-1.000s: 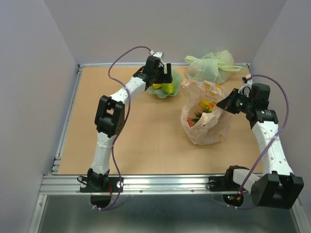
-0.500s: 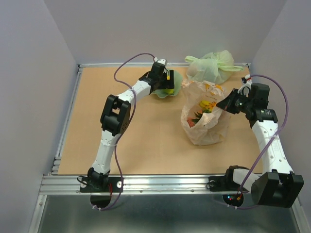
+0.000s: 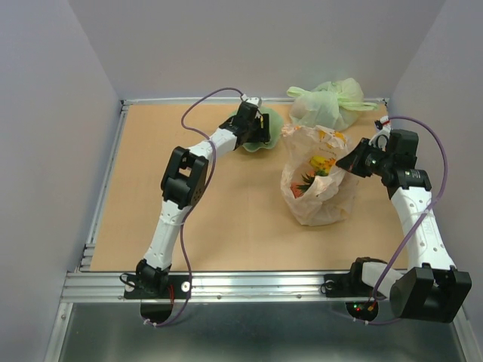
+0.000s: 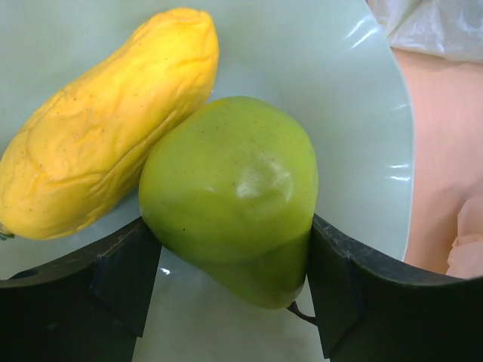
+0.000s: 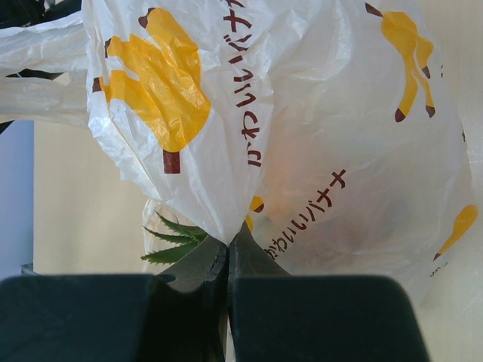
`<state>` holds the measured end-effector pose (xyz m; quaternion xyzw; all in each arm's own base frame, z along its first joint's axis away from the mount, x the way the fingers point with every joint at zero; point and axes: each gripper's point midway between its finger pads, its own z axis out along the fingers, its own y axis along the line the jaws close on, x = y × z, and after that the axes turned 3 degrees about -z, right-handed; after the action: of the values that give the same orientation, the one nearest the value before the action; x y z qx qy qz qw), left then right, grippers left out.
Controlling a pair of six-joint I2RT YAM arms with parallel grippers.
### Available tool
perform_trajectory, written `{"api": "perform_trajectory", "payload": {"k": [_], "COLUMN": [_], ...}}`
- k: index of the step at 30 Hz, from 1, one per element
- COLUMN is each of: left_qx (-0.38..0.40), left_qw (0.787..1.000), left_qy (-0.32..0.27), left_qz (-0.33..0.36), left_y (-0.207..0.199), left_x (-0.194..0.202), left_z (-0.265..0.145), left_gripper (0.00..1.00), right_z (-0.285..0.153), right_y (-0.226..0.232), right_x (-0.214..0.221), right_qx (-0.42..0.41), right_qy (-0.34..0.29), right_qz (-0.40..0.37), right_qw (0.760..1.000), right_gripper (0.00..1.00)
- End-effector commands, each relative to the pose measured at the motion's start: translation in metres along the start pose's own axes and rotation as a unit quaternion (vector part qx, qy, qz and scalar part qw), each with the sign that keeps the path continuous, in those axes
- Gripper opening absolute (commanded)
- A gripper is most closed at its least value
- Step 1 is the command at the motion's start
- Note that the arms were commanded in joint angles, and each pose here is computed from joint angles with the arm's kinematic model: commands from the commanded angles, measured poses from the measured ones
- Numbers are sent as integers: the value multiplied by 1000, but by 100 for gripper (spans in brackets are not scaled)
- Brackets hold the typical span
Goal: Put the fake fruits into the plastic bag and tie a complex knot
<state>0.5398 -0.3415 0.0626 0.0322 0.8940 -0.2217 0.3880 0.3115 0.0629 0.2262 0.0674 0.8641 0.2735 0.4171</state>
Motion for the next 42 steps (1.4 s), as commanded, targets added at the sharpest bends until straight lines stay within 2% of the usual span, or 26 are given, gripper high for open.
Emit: {"api": "perform_trajectory", "payload": {"k": [1,10,13,15,16,18,19,23,24,27,31,34,40,41,42], "left_qx": [40,54,72,87,97,113,124,159,172,223,281,327,355,370,365], "left_qw": [996,989,989,986,986,981,978,972,965,950,927,901,895,888,890], "left_qy": [-77,-130,-123,-136,-121,-140,-140,-121,-136,-131,-107,-93,-58,-66,-49], "left_qz": [14,44,44,48,54,79,94,127,142,176,224,271,264,267,267], "left_y": [-31,-44,-40,-43,-41,-49,-51,-55,-62,-79,-113,-155,-202,-215,-218], "left_x": [-60,-100,-97,-109,-96,-104,-96,-64,-67,-47,-7,24,30,21,29], "left_z": [-34,-95,-118,-145,-149,-183,-201,-228,-249,-278,-299,-312,-289,-291,-272], "left_gripper": [51,34,34,34,33,34,34,33,33,24,23,25,27,27,27], "right_z": [1,0,1,0,0,0,0,0,1,1,0,0,-7,-8,-9], "right_y": [1,3,3,3,3,4,5,9,9,10,12,15,17,17,16], "right_x": [4,2,4,4,4,3,3,0,-1,-4,-9,-12,-18,-19,-21], "right_qx": [-6,-9,-10,-11,-11,-12,-16,-24,-24,-25,-27,-31,-27,-24,-20], "right_qy": [0,-2,0,1,1,-1,-1,0,-1,-5,-8,-10,-27,-30,-34], "right_qz": [-9,-10,-6,-4,-3,-5,-5,-3,-4,-5,-8,-11,-24,-26,-26], "right_qw": [1000,1000,1000,1000,1000,1000,1000,1000,1000,1000,1000,999,999,999,999], "right_gripper": [0,0,0,0,0,0,0,0,0,0,0,0,0,0,0]}}
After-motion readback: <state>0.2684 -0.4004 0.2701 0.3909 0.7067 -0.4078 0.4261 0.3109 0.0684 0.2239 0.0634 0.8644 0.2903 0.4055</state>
